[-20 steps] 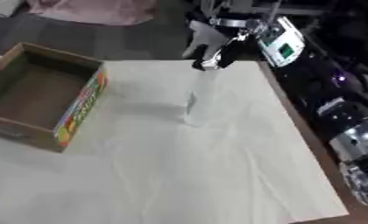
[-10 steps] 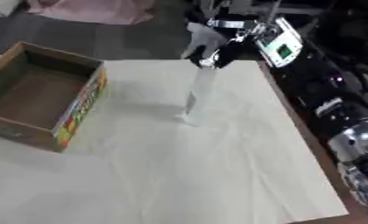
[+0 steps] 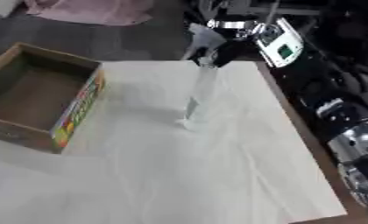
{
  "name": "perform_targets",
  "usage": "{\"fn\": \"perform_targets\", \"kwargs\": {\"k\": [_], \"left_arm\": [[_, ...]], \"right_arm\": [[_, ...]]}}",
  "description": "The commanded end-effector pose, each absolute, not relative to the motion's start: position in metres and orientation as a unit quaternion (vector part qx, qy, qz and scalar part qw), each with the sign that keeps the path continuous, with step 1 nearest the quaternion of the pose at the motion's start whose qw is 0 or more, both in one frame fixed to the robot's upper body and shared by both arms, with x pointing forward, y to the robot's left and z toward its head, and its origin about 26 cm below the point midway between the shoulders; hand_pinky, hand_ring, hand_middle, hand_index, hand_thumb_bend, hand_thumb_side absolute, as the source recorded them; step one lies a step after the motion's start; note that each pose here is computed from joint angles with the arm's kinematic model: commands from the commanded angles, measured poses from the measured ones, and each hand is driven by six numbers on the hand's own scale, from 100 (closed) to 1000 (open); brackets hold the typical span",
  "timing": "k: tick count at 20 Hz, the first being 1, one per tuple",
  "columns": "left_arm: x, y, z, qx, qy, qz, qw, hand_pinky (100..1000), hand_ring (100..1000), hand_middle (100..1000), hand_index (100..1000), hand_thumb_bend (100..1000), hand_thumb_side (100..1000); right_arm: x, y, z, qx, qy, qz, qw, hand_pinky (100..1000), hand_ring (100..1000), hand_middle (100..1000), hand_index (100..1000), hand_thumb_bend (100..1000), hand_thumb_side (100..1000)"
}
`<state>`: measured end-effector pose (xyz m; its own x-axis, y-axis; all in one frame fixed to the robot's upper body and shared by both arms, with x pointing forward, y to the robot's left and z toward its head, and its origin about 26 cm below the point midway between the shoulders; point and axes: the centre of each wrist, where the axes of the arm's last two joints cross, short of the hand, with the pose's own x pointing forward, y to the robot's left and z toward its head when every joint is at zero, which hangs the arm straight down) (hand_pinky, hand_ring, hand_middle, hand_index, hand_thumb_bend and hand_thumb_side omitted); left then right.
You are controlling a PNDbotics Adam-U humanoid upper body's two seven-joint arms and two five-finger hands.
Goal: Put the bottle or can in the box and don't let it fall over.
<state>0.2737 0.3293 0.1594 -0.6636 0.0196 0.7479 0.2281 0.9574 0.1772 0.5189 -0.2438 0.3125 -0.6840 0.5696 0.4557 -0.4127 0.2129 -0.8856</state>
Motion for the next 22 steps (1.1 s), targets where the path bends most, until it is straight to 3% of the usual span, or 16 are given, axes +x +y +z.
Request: {"fn": "perform_targets", "kwargs": {"k": [1, 3, 6, 14, 22], "left_arm": [[0.273, 0.328, 0.168, -0.069, -0.907, -0.137, 0.392, 598, 663, 638, 886, 136, 788], [0.273, 0.328, 0.169, -0.069, -0.907, -0.136, 0.392, 598, 663, 637, 886, 136, 787], [0.273, 0.328, 0.169, -0.069, -0.907, -0.135, 0.392, 598, 662, 636, 886, 136, 786], [0.273, 0.329, 0.169, -0.07, -0.908, -0.132, 0.393, 598, 661, 633, 885, 135, 785], [0.273, 0.329, 0.169, -0.071, -0.907, -0.128, 0.394, 597, 654, 625, 884, 136, 782]], "right_arm": [[0.514, -0.254, 0.338, -0.058, -0.651, 0.687, 0.318, 100, 566, 305, 462, 237, 258], [0.514, -0.255, 0.338, -0.059, -0.651, 0.687, 0.316, 100, 498, 262, 423, 308, 269], [0.513, -0.259, 0.34, -0.059, -0.656, 0.681, 0.319, 100, 456, 241, 399, 334, 258], [0.512, -0.265, 0.346, -0.048, -0.672, 0.657, 0.34, 100, 463, 216, 363, 326, 213], [0.511, -0.266, 0.35, -0.038, -0.679, 0.641, 0.357, 100, 464, 186, 321, 316, 224]]}}
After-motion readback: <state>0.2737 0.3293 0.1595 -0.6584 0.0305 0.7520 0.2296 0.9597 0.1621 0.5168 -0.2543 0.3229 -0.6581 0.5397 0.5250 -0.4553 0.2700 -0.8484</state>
